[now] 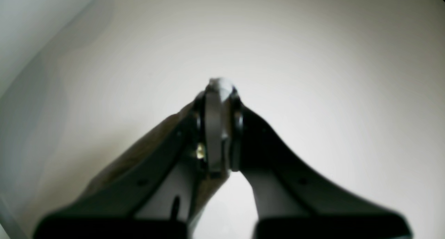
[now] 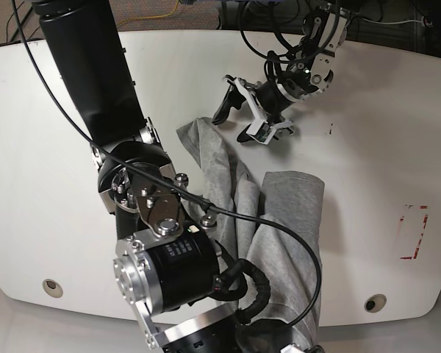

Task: Layout the t-shirt on the table in an organized manner, then fold the t-shirt properly
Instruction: 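Grasp the hanging t-shirt edge with the left gripper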

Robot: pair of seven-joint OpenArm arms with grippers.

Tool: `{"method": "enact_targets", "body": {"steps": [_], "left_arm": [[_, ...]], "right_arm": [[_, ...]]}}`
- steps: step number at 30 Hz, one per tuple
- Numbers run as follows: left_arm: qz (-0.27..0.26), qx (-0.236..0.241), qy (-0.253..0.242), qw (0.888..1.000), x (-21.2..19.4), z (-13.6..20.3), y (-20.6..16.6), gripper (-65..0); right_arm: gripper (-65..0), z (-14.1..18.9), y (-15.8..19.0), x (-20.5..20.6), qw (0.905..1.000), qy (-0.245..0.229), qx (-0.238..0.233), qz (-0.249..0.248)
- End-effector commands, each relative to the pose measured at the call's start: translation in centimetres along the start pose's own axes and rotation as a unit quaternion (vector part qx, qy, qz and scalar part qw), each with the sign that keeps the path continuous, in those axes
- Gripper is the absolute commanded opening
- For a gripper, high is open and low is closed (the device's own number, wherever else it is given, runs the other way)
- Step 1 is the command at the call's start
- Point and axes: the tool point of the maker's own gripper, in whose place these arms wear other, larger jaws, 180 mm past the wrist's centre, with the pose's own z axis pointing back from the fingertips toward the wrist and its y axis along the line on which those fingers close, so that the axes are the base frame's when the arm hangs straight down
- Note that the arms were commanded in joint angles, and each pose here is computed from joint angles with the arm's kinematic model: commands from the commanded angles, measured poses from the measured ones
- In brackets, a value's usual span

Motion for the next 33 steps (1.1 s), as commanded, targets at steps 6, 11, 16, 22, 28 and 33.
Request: {"method": "enact_targets", "body": {"steps": [6,11,16,22,28,33], "left_arm": [[-0.011,-0.026,-0.023,0.999,2.0,-1.7,-0.9,-26.1],[0.004,-0.032,-0.034,0.999,2.9,-3.1,-1.6,-26.1],[0.010,-0.032,-0.029,0.999,2.8,-4.0,-1.4,-26.1],[0.014,-0.032,-0.015,0.999,2.3,-5.1,-0.9,-32.1],[0.018,-0.028,0.001,0.999,1.5,-5.8,-0.2,-57.9],[0.024,-0.024,0.006,0.999,0.9,-5.6,0.1,-65.0]], "right_arm": [[-64.8,-0.4,-1.5,1.1,0.9996,-0.018,-0.022,0.003],[-64.8,-0.2,-1.2,0.6,0.9997,-0.012,-0.020,0.000],[-64.8,-0.2,-1.2,0.5,0.9998,-0.010,-0.020,0.000],[-64.8,-0.2,-1.2,0.5,0.9997,-0.010,-0.020,0.000],[-64.8,-0.2,-1.3,0.3,0.9997,-0.008,-0.021,0.001],[-64.8,-0.2,-1.4,0.2,0.9997,-0.007,-0.022,0.002]]}}
